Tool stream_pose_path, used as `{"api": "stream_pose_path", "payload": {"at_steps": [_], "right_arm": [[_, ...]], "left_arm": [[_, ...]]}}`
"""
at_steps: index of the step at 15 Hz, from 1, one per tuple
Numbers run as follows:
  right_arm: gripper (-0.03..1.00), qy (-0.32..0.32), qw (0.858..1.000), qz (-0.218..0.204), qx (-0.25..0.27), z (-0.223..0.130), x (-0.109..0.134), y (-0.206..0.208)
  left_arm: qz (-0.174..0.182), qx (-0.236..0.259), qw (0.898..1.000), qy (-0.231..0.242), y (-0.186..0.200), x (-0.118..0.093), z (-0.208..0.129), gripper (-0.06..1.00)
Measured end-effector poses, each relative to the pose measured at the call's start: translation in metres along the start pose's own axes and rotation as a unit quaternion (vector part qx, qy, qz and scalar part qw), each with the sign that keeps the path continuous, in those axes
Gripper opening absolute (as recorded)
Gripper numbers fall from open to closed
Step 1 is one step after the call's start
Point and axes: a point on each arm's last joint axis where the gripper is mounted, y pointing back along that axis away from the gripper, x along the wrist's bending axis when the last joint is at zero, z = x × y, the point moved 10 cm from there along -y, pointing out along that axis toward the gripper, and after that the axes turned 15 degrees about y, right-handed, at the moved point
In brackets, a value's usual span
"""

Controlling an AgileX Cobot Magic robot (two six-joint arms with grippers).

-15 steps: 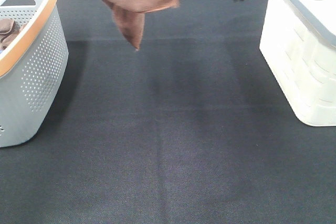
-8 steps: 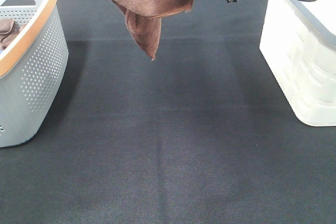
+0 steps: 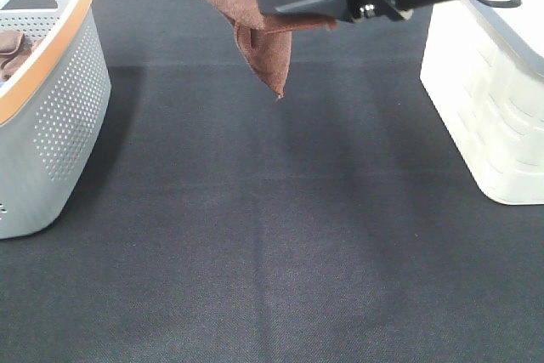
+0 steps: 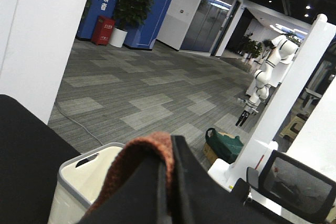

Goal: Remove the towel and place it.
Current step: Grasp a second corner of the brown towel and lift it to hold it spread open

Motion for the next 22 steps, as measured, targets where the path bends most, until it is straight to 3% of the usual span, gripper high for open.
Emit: {"api": "stream_pose_path", "payload": {"at_steps": [1,5,6,8,9,11,12,14,16,19,22], "right_arm": [[0.00,-0.003,1.000,0.001,0.005,-0.002,0.000,0.000],[0.00,0.003,1.000,0.001,0.015,-0.006,0.000,0.000],[0.00,0.003,1.000,-0.001,0.024,-0.009,0.000,0.000],[0.00,-0.022,0.998,-0.011,0.056,-0.022,-0.003,0.001],[0.00,-0.022,0.998,-0.011,0.056,-0.022,-0.003,0.001],[0.00,-0.044,0.994,-0.016,0.102,-0.036,-0.004,0.005],[0.00,-0.045,0.991,-0.015,0.129,-0.040,-0.004,0.009],[0.00,-0.045,0.978,-0.032,0.201,-0.044,-0.010,0.028],[0.00,-0.036,0.966,-0.078,0.245,-0.044,-0.026,0.045],[0.00,-0.018,0.949,-0.160,0.269,-0.042,-0.056,0.062],[0.00,0.026,0.932,-0.262,0.249,-0.029,-0.097,0.073]], "left_arm": [[0.006,0.000,1.000,-0.008,0.000,0.002,0.000,0.00],[0.049,0.031,0.997,-0.058,0.001,0.020,-0.011,0.00],[0.077,0.055,0.993,-0.068,0.004,0.031,-0.018,0.00],[0.172,0.100,0.977,-0.073,0.016,0.067,-0.032,0.00],[0.172,0.100,0.977,-0.073,0.016,0.067,-0.032,0.00],[0.252,0.126,0.957,-0.070,0.030,0.097,-0.039,0.00],[0.294,0.160,0.940,-0.062,0.038,0.116,-0.051,0.00],[0.325,0.219,0.919,-0.041,0.042,0.137,-0.077,0.00],[0.348,0.284,0.893,-0.016,0.042,0.161,-0.107,0.00],[0.367,0.313,0.876,-0.007,0.034,0.190,-0.127,0.00],[0.399,0.323,0.858,-0.026,0.034,0.216,-0.133,0.00]]}}
